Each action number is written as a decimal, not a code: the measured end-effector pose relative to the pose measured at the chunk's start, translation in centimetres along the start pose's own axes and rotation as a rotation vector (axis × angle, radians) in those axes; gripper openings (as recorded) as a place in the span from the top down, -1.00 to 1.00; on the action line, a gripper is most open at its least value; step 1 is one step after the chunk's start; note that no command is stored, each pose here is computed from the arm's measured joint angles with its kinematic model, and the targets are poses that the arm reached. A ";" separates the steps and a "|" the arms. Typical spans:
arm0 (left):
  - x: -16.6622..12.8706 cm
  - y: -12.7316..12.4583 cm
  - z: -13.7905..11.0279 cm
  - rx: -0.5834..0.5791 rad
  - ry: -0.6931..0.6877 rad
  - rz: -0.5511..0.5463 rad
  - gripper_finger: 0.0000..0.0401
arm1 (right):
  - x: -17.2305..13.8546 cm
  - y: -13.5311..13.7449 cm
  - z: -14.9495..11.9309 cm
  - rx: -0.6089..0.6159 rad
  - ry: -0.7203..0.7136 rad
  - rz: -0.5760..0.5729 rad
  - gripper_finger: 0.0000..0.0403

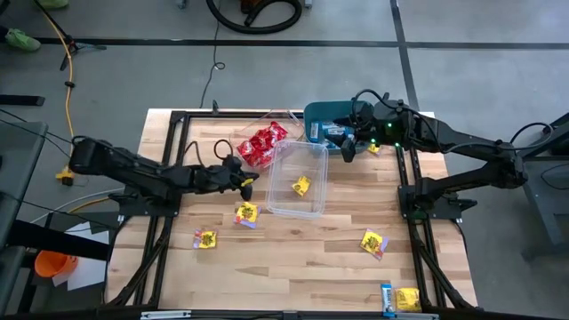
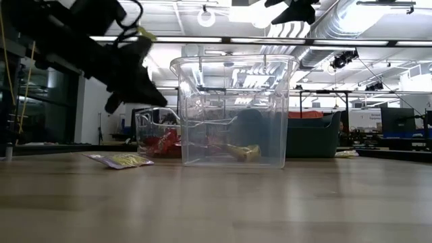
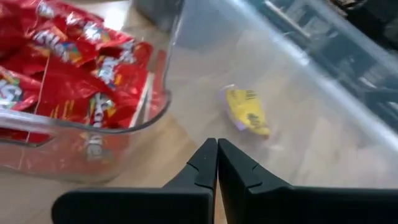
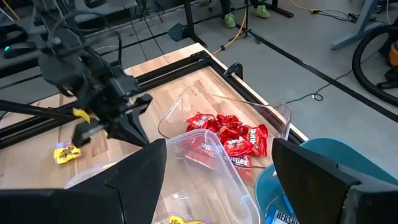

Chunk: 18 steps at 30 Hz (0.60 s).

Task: Sort candy
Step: Adjust the transparent bin and container

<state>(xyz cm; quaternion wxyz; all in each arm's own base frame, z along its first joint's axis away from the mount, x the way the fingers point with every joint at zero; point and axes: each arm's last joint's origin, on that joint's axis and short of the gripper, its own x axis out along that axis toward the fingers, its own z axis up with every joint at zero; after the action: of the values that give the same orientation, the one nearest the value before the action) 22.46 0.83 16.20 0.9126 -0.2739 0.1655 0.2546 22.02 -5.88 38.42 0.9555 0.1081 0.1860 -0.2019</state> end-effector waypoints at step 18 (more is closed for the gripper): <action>3.4 4.1 0.1 0.029 -0.087 0.330 1.00 | 0.0 0.0 0.0 0.009 0.000 0.001 -0.43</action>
<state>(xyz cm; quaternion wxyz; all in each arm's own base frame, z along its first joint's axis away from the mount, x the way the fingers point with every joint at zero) 22.95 5.11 13.09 0.8684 -0.2187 0.1722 0.4104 22.02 -5.88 38.42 0.9551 0.1124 0.1852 -0.2024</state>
